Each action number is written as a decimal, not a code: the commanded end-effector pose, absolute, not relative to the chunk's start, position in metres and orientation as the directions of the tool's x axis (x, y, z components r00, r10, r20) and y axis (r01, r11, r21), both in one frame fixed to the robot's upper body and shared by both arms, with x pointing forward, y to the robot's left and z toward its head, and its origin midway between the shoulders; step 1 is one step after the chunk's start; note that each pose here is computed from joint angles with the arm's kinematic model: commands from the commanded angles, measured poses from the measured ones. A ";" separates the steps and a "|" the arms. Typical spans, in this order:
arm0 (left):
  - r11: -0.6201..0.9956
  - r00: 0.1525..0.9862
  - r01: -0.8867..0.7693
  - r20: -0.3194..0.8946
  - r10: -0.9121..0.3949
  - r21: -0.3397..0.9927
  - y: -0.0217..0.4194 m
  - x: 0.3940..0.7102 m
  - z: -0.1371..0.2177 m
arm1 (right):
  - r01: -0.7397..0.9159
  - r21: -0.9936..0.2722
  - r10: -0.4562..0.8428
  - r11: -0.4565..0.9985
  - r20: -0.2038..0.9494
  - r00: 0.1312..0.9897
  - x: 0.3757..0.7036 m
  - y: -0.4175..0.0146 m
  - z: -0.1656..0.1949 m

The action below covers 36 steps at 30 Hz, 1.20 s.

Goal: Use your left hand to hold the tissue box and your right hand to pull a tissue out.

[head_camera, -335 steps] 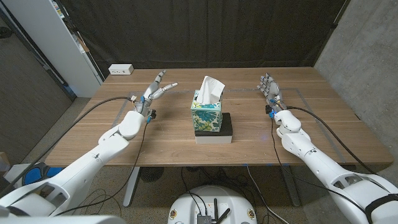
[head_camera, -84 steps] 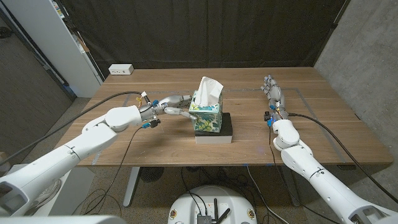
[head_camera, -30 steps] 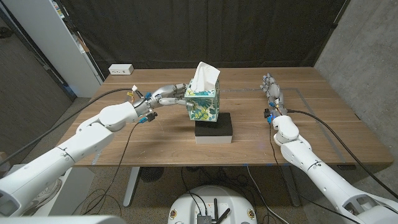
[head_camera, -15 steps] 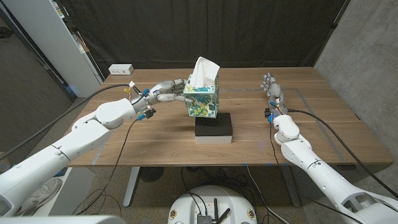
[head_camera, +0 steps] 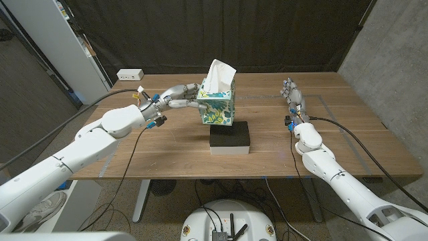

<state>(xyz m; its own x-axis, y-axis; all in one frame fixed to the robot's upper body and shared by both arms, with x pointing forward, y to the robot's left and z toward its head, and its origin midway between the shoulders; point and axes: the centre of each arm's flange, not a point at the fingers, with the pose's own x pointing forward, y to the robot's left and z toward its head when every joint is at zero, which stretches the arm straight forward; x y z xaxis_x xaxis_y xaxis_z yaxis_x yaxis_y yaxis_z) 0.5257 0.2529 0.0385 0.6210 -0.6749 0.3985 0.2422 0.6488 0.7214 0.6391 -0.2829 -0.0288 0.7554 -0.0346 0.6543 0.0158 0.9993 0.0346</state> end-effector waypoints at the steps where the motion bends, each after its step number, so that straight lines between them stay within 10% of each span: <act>1: 0.647 0.620 0.249 0.395 -0.678 0.720 0.252 0.529 0.039 | 0.014 0.035 -0.033 0.999 0.646 0.762 0.637 -0.283 -0.031; 36: 0.647 0.614 0.254 0.397 -0.682 0.719 0.250 0.532 0.038 | 0.029 0.070 -0.068 0.997 0.658 0.750 0.601 -0.282 -0.058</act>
